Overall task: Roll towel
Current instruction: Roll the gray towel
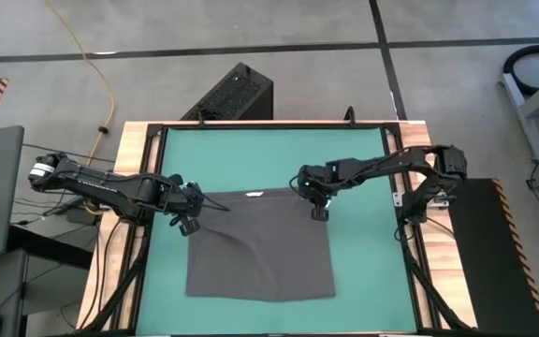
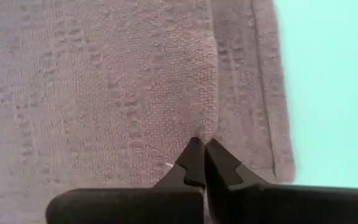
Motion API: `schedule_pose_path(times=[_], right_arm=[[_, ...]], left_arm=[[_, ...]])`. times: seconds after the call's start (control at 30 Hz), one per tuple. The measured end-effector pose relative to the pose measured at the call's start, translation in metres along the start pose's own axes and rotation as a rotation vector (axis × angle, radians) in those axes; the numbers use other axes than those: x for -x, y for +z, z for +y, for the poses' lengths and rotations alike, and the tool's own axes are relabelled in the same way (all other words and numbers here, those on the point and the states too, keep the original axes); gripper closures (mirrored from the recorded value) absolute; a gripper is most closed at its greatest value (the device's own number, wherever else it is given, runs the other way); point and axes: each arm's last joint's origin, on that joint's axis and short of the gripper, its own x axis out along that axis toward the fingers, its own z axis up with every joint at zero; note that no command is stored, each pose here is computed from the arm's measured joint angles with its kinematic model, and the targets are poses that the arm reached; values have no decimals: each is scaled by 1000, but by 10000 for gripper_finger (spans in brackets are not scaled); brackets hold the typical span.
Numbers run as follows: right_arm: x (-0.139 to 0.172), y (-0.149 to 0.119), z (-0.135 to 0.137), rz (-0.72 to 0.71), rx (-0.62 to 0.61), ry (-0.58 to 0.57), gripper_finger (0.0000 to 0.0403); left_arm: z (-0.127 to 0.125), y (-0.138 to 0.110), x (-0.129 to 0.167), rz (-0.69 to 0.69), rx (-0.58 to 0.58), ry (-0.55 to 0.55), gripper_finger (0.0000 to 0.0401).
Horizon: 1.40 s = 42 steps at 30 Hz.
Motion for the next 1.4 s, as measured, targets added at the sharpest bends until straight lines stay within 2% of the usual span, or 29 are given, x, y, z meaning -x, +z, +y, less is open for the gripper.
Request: schedule_pose_path(times=[0.13,0.23,0.33,0.5,0.6,0.7,0.8,0.9,1.2,1.4], right_arm=[[14,11,9,16,33,-36,392],[27,24,14,-1,63,-78,392],[41,35,19,-21,80,-108,392],[58,44,21,-17,105,-226,392],[59,41,17,20,106,-298,392],[56,43,12,-9,98,-299,392],[43,48,8,-23,126,-273,393],[30,50,0,-4,117,-275,393],[12,40,-18,137,65,-279,394],[15,40,-13,130,58,-274,393]], left_arm=[[-1,2,3,-4,8,-10,401],[-1,7,13,-6,57,-19,401],[-2,13,29,-19,78,-20,401],[-8,21,61,-61,102,-56,401],[-7,14,74,8,124,-44,401],[-3,3,79,102,169,13,401],[2,-7,74,180,199,84,401],[1,-13,62,219,190,103,401],[-6,-11,34,105,123,59,401],[-2,-13,27,135,148,69,401]])
